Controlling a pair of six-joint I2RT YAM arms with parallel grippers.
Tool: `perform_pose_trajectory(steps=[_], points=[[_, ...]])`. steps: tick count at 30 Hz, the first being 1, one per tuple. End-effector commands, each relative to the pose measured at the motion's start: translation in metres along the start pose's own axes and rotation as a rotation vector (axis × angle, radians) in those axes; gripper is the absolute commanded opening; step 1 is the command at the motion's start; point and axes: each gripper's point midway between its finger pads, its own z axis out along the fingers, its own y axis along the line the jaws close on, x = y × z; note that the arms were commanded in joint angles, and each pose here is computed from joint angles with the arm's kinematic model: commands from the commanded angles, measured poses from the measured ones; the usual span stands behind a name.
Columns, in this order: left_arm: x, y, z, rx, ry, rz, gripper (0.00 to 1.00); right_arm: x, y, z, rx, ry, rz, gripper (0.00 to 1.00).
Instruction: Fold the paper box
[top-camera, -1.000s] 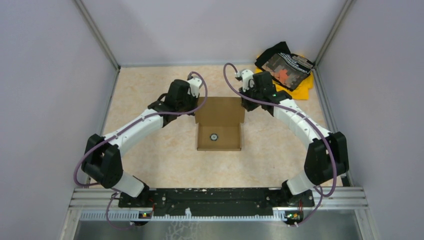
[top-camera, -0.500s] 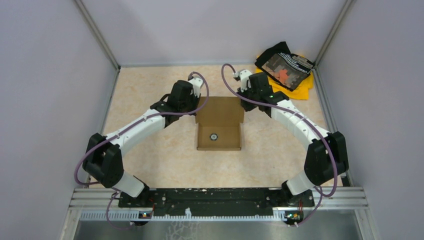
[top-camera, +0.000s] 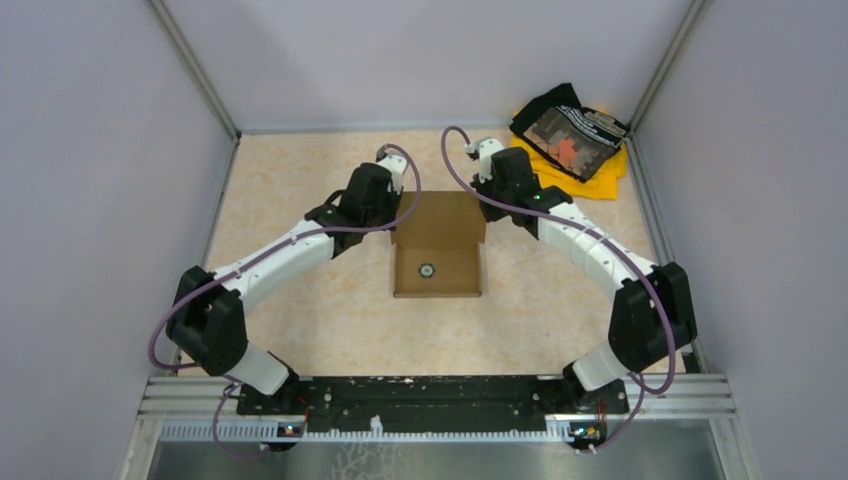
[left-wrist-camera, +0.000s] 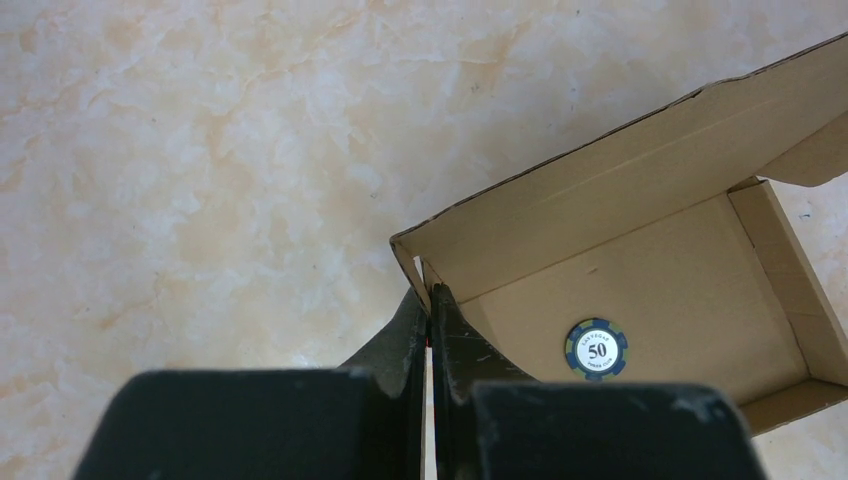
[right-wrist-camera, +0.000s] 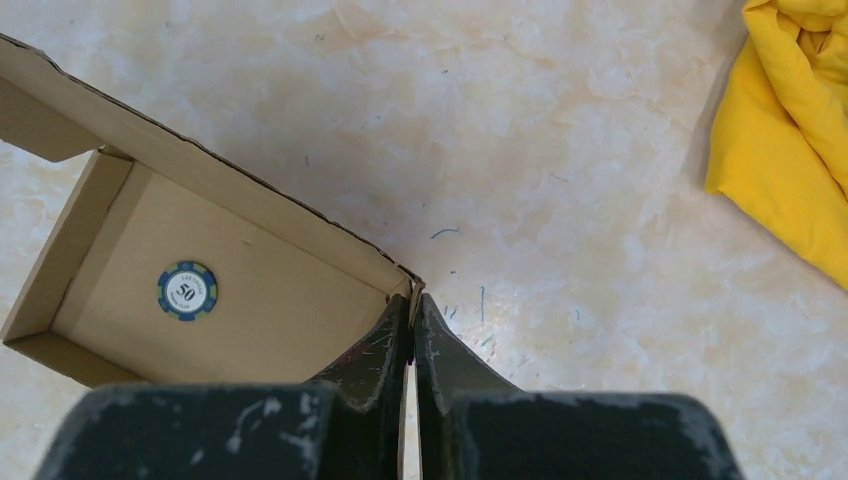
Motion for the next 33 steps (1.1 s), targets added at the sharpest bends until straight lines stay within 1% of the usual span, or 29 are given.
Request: perform_pose_trajectory(steps=[1,12,21,24,33], points=[[-0.029,-0.019,-0.006,0.036,-0.107,-0.049,0.02,-0.03,0.02,-0.006,-0.029,-0.119,0.016,0.0],[-0.033,-0.025,-0.004,-0.018,-0.146,-0.105,0.01,-0.038,0.022,-0.002,0.06,-0.148,0.097,0.0],[-0.046,-0.016,0.002,-0.09,-0.234,-0.155,0.01,-0.052,0.011,-0.003,0.14,-0.198,0.171,0.0],[-0.05,-0.015,0.007,-0.103,-0.265,-0.173,0.01,-0.054,0.008,-0.002,0.161,-0.208,0.191,0.0],[-0.051,-0.016,0.026,-0.122,-0.308,-0.194,0.01,-0.06,0.0,0.007,0.212,-0.24,0.262,0.0]])
